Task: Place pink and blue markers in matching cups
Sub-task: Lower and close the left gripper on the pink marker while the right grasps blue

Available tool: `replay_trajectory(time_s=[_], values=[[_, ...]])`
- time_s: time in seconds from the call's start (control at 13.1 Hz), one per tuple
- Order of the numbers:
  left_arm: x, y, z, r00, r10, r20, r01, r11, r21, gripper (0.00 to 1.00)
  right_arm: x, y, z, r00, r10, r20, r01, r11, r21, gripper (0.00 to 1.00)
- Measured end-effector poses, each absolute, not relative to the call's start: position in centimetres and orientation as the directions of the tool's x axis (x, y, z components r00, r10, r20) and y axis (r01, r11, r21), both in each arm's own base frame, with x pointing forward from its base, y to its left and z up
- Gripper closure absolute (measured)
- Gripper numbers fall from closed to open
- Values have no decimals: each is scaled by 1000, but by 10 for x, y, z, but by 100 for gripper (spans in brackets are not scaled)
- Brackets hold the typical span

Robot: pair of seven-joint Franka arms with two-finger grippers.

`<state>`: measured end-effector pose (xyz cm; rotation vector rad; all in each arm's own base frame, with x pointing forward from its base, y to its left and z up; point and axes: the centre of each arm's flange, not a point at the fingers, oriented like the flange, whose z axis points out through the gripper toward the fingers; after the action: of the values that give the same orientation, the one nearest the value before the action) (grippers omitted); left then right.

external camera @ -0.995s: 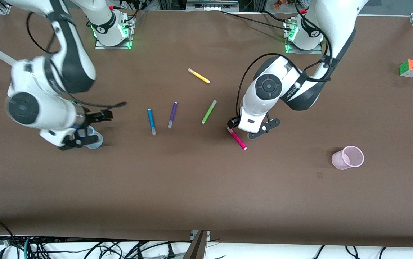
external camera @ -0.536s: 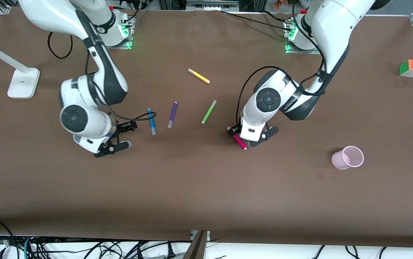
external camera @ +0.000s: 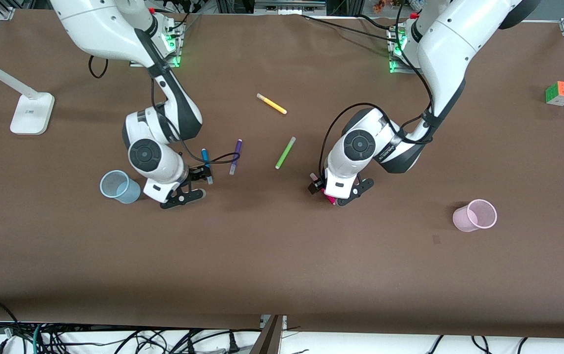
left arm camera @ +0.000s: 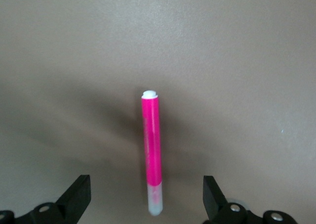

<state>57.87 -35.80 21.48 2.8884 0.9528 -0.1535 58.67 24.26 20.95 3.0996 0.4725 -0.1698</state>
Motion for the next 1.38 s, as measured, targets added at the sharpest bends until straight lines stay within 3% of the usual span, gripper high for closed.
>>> replay_trajectory(time_s=[0.38,0.46,0.69,0.92,1.15,1.22,1.3,1.38], values=[[574,-357,178,808,584,-73,586,-810,7,0,567,273,184,952,290,-97,291,-957,-9,0],[570,-362,171,804,593,-55,593,-805,-7,0,567,273,184,952,290,-97,290,-957,-9,5],[566,-382,162,785,619,-10,619,-785,-15,6,568,271,183,953,286,-96,287,-958,-7,39],[574,-385,166,777,630,1,630,-777,0,19,568,270,183,953,285,-97,286,-958,-7,66],[581,-380,169,770,638,10,638,-770,6,22,567,270,181,953,285,-100,286,-958,-6,72],[582,-379,169,769,639,11,639,-769,7,24,567,270,181,954,284,-99,285,-958,-6,81],[582,-379,169,769,639,11,639,-769,7,28,568,270,182,954,284,-97,285,-959,-6,84],[583,-380,170,769,640,12,639,-769,10,40,569,270,183,954,284,-92,284,-959,-7,84]])
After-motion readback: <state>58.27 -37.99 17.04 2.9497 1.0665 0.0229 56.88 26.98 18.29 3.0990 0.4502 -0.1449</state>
